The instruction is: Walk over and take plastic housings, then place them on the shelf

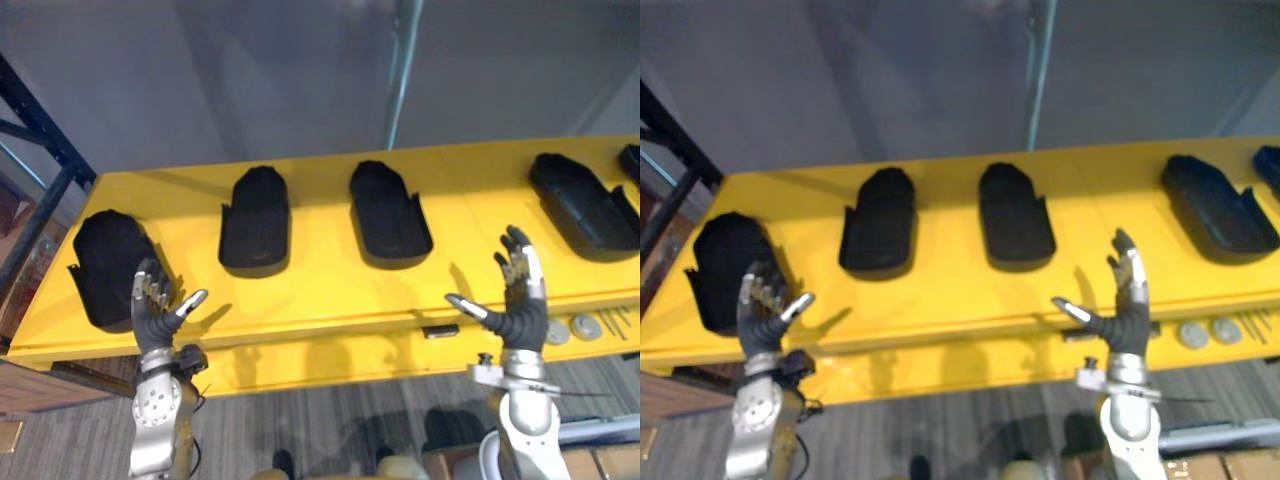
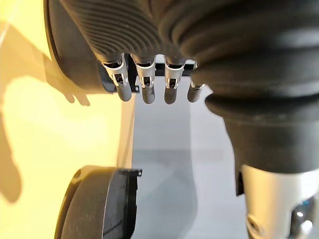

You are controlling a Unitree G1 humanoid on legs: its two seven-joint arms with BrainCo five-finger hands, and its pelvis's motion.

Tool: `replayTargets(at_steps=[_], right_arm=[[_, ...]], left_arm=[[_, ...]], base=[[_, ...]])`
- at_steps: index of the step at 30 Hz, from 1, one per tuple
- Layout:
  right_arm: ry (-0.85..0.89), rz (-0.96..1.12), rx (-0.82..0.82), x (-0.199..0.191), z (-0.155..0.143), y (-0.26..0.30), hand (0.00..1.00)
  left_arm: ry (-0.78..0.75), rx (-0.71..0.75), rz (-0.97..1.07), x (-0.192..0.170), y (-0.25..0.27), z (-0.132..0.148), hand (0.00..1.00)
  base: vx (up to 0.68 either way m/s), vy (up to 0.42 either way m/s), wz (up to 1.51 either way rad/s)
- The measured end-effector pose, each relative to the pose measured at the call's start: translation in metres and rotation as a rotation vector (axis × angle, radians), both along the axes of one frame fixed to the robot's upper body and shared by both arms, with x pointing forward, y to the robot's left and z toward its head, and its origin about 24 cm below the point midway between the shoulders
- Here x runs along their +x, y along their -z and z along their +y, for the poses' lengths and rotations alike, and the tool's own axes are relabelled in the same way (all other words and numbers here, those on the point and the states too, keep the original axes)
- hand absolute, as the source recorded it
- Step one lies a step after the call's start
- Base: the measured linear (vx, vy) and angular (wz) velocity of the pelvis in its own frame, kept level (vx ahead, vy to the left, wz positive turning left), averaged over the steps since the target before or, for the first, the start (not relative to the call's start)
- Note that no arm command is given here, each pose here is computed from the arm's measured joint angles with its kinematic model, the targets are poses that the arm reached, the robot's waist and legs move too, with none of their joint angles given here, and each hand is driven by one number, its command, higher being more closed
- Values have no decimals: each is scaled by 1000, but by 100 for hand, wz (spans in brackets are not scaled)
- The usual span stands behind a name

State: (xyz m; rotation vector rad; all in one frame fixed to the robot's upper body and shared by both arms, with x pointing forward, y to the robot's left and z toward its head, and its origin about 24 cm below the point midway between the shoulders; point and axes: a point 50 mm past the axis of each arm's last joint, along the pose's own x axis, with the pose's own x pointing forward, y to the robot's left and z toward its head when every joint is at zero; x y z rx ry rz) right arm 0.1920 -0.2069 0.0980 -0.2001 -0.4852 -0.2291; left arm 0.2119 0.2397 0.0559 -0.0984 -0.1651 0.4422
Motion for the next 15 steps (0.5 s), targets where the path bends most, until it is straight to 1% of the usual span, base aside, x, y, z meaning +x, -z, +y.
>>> replayTargets(at_steps=[6, 9, 15], right_arm=[[90, -129, -37, -7, -5, -11, 0], [128, -158, -50, -10, -14, -16, 0], [122, -180, -63, -13, -18, -18, 0]], left_arm=[[0, -9, 51, 6, 9, 2, 0], [-3, 13, 82, 8, 12, 8, 0], [-116, -17, 198, 9, 33, 17, 0]], base=[[0, 0, 0], [0, 0, 0], [-5, 4, -14]])
